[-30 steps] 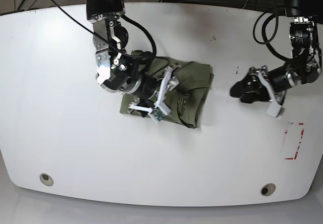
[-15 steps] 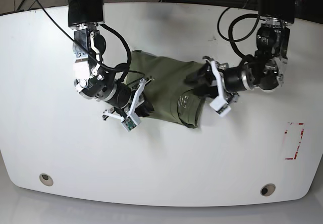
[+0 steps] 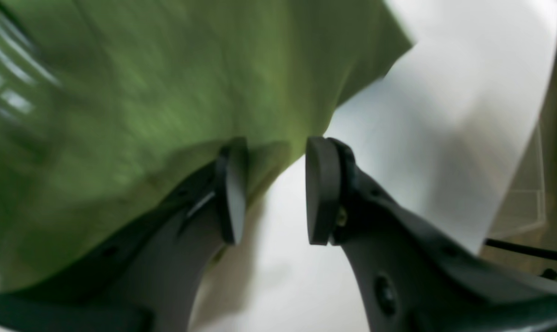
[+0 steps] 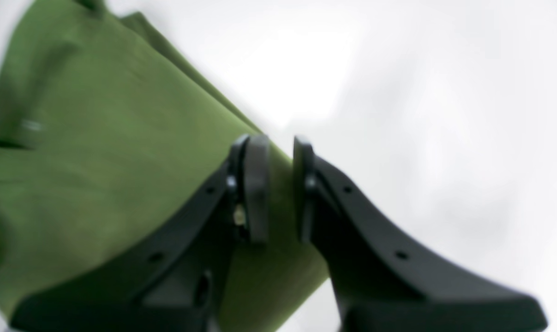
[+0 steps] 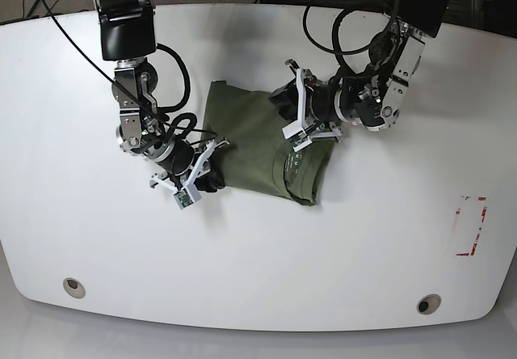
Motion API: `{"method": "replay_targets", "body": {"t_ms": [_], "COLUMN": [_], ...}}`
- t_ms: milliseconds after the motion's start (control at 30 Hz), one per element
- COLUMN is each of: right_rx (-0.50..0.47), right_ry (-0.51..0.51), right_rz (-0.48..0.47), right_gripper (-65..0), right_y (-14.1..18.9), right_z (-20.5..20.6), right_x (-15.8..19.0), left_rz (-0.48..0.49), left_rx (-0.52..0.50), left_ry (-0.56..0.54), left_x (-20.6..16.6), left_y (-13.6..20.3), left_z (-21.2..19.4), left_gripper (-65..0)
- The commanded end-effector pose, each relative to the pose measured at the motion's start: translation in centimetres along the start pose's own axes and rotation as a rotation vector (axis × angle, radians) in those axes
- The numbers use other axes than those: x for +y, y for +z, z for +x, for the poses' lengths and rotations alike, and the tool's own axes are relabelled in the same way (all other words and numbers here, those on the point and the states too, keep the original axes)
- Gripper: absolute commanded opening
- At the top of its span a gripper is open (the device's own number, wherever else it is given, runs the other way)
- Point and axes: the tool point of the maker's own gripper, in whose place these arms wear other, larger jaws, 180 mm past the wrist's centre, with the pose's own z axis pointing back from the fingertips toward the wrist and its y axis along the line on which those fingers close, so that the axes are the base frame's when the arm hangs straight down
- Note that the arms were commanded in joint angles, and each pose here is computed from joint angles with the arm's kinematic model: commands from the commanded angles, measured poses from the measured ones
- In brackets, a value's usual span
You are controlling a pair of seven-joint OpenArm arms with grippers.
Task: Layout the t-shirt on the table in an organized manner, then fold the t-shirt properly
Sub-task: 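Grasp the bundle's sides with both grippers and rotate it, then release the right gripper and grasp the bundle with the left gripper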
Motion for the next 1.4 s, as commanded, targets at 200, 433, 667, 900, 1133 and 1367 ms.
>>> {"method": "replay_targets", "body": {"t_ms": [200, 433, 667, 900, 1133, 1367], "right_rx": [0.001, 0.023, 0.023, 0.036, 0.041, 0.022], "right_ry": [-0.008, -0.036, -0.061, -0.087, -0.090, -0.056], "right_rz": [0.028, 0.025, 0.060, 0.099, 0.117, 0.122], "right_gripper": [-57.1, -57.1, -57.1, -57.1, -57.1, -57.1], "right_y": [0.6, 2.4, 3.8, 4.4, 4.2, 4.5], "right_z": [-2.5, -5.3, -7.1, -7.6, -6.9, -4.5], "right_x": [0.1, 1.2, 5.0, 8.7, 10.1, 11.1], "left_rz": [0.009, 0.036, 0.085, 0.130, 0.165, 0.206], "left_rx": [0.021, 0.058, 0.047, 0.017, 0.014, -0.003], "left_ry": [-0.049, -0.026, -0.056, -0.105, -0.133, -0.175], "left_x": [3.5, 6.4, 8.8, 10.7, 12.0, 13.1], "left_y": [0.1, 0.3, 1.7, 2.9, 4.1, 5.8], "left_z": [-0.6, -1.0, 0.8, 4.0, 5.8, 7.4], "left_gripper": [-47.2, -47.2, -47.1, -47.1, -47.1, -47.2]}}
